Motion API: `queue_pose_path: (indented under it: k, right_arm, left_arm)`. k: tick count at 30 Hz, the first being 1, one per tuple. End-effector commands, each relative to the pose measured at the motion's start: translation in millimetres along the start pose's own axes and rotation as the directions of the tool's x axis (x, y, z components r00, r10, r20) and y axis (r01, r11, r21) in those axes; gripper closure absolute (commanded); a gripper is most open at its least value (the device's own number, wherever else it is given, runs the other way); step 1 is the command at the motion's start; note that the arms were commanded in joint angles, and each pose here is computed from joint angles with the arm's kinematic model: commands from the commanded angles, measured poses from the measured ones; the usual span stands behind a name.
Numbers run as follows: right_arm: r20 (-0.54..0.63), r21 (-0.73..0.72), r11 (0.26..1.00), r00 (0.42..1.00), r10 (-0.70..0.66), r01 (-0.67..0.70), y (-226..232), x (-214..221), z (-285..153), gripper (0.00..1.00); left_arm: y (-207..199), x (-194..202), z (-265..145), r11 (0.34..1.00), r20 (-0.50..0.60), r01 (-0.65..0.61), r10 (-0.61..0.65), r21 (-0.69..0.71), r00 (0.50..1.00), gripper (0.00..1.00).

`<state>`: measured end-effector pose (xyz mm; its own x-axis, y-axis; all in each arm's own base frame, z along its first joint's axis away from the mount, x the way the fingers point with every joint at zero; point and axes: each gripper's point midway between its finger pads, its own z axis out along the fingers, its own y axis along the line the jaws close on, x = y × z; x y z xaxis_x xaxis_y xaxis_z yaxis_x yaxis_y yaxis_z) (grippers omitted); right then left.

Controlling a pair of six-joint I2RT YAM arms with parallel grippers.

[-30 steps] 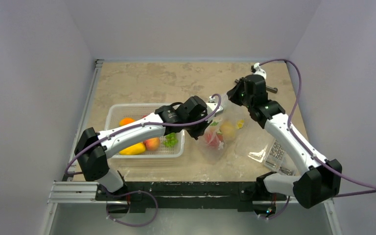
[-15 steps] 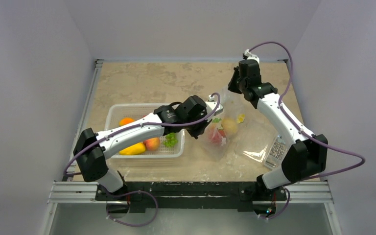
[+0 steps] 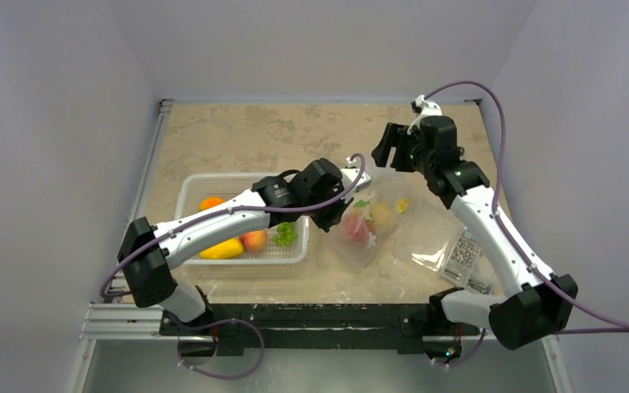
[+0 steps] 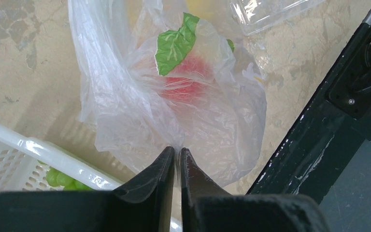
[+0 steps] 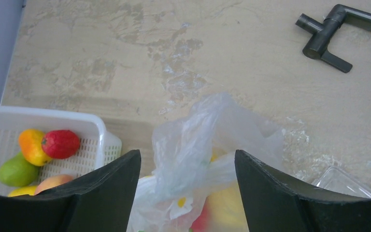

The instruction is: Take the fake fruits out of the plastic bag

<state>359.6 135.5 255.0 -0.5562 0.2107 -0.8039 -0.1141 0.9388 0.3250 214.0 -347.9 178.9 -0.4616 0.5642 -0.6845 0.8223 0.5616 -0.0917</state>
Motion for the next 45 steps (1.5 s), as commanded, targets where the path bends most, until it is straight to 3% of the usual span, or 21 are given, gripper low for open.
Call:
queue_pose_path:
  k: [1, 4, 6, 13, 16, 26, 32, 38, 45]
  right_arm:
    - [-0.042, -0.086, 0.996, 0.999, 0.016, -0.02, 12.7, 23.4, -11.4, 0.28]
    - [-0.081, -0.142, 0.989, 0.996, 0.029, -0.04, 27.9, 46.1, -7.4, 0.22]
    - [-0.096, -0.124, 0.992, 0.995, 0.027, -0.039, 27.7, 56.9, -0.7, 0.22]
    - [-0.109, -0.124, 0.987, 0.99, 0.085, -0.098, 26.9, 71.0, 11.8, 0.36]
    - [-0.101, -0.127, 0.986, 0.99, 0.096, -0.108, 26.8, 71.7, 14.0, 0.4]
    - [-0.083, -0.145, 0.985, 0.993, 0.081, -0.092, 28.4, 69.5, 14.4, 0.39]
    - [-0.093, -0.177, 0.977, 0.991, 0.1, -0.116, 33.8, 73.9, 14.7, 0.42]
    - [-0.099, -0.172, 0.976, 0.988, 0.12, -0.135, 30.5, 82.8, 18.1, 0.5]
    - [-0.061, -0.151, 0.976, 0.987, 0.152, -0.16, 29.2, 72.0, 20.0, 0.7]
  left_arm:
    - [-5.9, -22.7, -19.0, 1.0, 0.084, -0.003, 0.001, 0.02, 0.996, 0.89]
    - [-7.3, -23.3, -19.2, 1.0, 0.085, -0.005, 0.003, 0.028, 0.996, 0.85]
    - [-8.3, -24.1, -20.5, 0.999, 0.089, -0.01, 0.007, 0.034, 0.996, 0.73]
    - [-9.8, -32.0, -32.1, 0.997, 0.159, -0.005, -0.007, 0.075, 0.987, 0.45]
    - [-6.3, -46.8, -34.3, 0.993, 0.128, 0.069, -0.081, 0.098, 0.988, 0.43]
    - [42.2, -64.0, 6.3, 0.995, 0.059, 0.024, -0.018, -0.101, 0.998, 0.4]
    - [42.8, -48.7, 39.5, 0.997, 0.021, 0.065, -0.064, -0.038, 0.998, 0.44]
    - [37.3, -48.7, 36.0, 0.998, 0.016, 0.058, -0.058, -0.017, 0.998, 0.73]
    - [22.2, -52.8, 28.4, 0.997, 0.031, 0.063, -0.064, 0.034, 0.997, 1.0]
